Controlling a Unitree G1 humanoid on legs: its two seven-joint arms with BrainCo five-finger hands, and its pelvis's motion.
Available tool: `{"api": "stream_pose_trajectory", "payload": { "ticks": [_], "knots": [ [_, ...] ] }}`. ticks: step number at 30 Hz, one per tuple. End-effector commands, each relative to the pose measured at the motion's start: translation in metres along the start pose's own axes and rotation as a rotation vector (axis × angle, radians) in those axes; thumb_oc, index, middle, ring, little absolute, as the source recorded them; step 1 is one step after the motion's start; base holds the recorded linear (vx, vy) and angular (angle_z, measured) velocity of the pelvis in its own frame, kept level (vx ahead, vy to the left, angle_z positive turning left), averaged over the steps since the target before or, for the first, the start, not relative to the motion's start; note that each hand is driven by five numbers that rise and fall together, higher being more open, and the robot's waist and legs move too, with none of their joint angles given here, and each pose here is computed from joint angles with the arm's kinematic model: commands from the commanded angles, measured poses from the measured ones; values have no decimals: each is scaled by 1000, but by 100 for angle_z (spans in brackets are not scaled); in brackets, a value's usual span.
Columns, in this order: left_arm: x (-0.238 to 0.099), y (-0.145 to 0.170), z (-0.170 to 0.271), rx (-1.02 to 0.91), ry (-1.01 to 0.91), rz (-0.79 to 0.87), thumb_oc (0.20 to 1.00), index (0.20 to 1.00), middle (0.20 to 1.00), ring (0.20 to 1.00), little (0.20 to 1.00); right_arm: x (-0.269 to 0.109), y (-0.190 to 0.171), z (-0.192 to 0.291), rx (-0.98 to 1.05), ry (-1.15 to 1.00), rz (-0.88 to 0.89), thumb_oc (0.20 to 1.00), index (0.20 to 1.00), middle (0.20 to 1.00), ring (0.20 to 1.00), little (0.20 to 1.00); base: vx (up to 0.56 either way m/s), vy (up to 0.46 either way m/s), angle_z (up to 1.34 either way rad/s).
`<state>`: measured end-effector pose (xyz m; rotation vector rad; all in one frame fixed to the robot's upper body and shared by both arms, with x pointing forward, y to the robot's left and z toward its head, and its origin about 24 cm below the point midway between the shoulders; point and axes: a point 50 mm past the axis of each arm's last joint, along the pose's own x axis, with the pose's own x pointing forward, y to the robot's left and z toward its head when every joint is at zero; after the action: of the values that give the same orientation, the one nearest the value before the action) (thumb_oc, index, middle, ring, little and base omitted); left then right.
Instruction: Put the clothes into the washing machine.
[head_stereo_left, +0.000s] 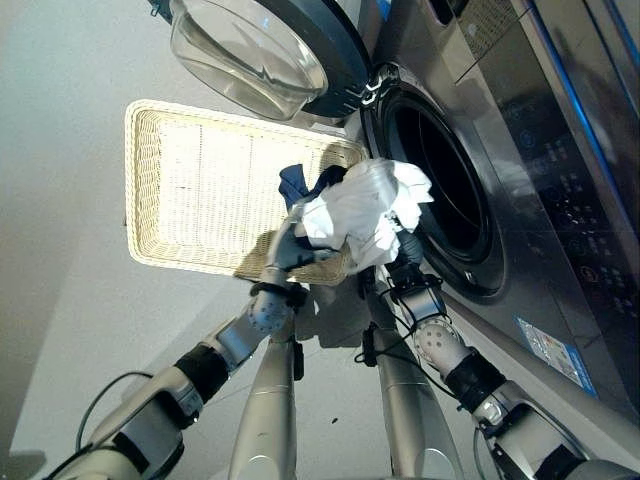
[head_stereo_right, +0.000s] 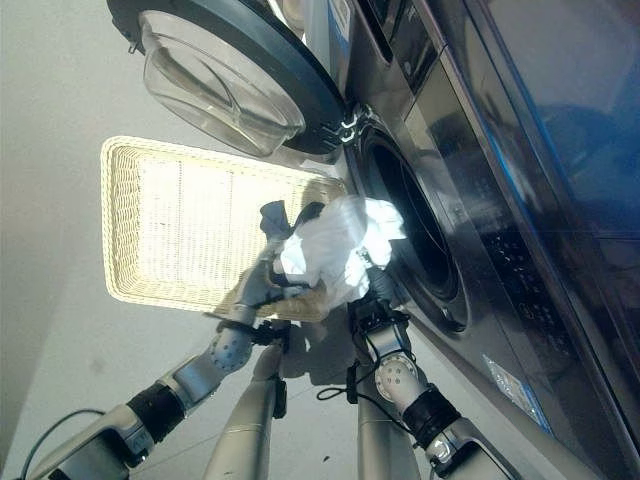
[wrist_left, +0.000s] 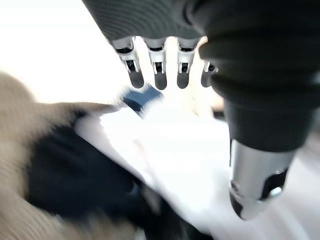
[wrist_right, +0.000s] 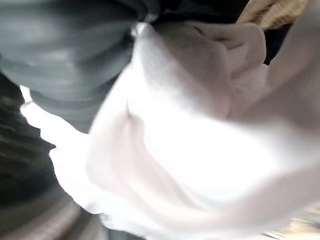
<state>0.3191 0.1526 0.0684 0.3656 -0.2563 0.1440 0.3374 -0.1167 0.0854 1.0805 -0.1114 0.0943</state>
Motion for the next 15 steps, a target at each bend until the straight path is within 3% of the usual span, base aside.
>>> {"api": "stream_pose_trajectory", "payload": {
  "ticks": [1,9,15],
  "knots": [
    [1,12,6,-218,9,158,1000,1000,1000,1000,1000,10,10,41,110,-206,53,200,200,200,200,200,44,-24,4],
    [-8,59,-42,-440,238,398,1000,1000,1000,1000,1000,37,-9,130,419,-483,-115,200,200,200,200,200,35,-31,8],
    [-31,76,-72,-459,316,431,1000,1000,1000,1000,1000,18,0,246,584,-1028,-192,200,200,200,200,200,52,-9,1]
  ]
}}
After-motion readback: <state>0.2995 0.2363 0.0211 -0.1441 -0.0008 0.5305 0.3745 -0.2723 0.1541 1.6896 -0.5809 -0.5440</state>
